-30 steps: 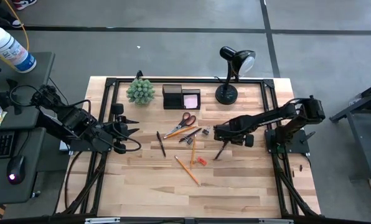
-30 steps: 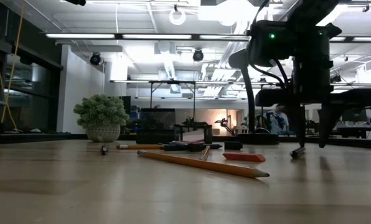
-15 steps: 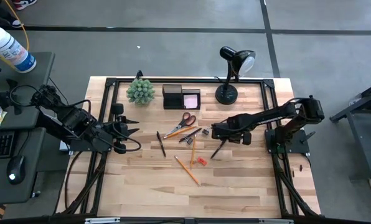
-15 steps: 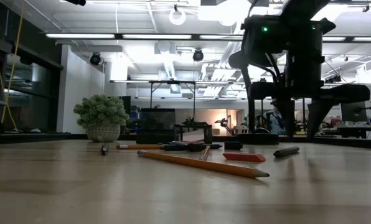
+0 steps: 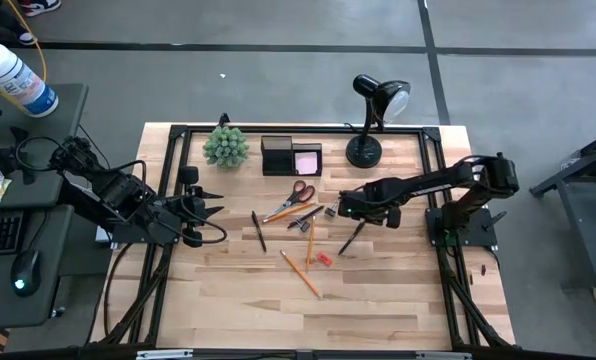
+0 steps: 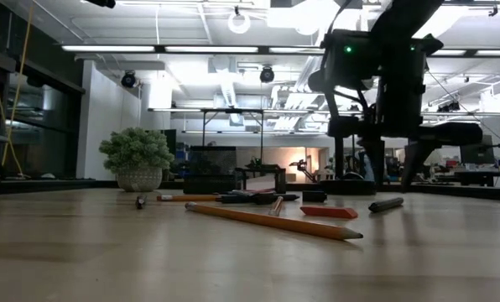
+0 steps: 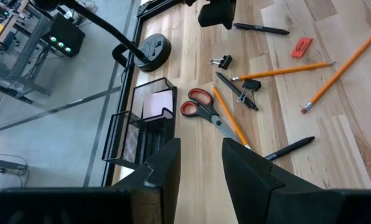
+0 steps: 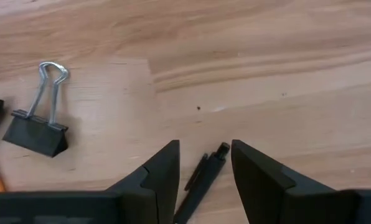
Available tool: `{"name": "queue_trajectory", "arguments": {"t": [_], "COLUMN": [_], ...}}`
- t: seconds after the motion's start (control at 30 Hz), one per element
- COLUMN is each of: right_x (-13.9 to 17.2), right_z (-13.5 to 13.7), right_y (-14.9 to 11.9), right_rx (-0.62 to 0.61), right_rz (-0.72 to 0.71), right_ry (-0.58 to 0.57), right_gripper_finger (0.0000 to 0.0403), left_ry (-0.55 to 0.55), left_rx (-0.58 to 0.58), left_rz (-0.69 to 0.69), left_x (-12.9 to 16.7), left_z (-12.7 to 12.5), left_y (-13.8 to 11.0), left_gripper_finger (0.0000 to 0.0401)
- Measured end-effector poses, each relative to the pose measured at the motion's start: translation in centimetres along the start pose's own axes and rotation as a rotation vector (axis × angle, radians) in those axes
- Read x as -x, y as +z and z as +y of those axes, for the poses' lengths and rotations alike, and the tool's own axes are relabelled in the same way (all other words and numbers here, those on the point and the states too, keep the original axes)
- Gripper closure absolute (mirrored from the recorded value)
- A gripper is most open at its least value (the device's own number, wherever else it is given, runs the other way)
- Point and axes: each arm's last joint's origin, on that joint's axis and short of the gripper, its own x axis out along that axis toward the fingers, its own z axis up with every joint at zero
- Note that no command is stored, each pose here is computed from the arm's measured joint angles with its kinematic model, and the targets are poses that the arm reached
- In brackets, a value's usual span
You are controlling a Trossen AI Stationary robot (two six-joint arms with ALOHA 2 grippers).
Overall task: Pick and place office supplies into organizer
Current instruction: Put the right black pen into the black desk organizer
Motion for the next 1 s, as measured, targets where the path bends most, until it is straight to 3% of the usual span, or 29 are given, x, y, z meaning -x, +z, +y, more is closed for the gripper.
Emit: {"name": "queue_trajectory", "arguments": {"t": [0.53, 1.0], "right_x": [-1.5, -1.5], "right_z": [0.3, 0.7], "right_y": [-0.5, -0.4], "right_rx": [0.011, 0.048], "right_rz": [0.036, 0.018], "right_ry": [-0.029, 0.007], "right_gripper_finger": [0.027, 0.0363], "left_ry": [-0.007, -0.007], "left_rx": [-0.008, -0.008], "left_rz": [0.0, 0.0], "left_x": [0.0, 0.0], "left_z": [0.0, 0.0], "left_y": [0.0, 0.0], "left_gripper_finger": [0.0295, 0.0295]}}
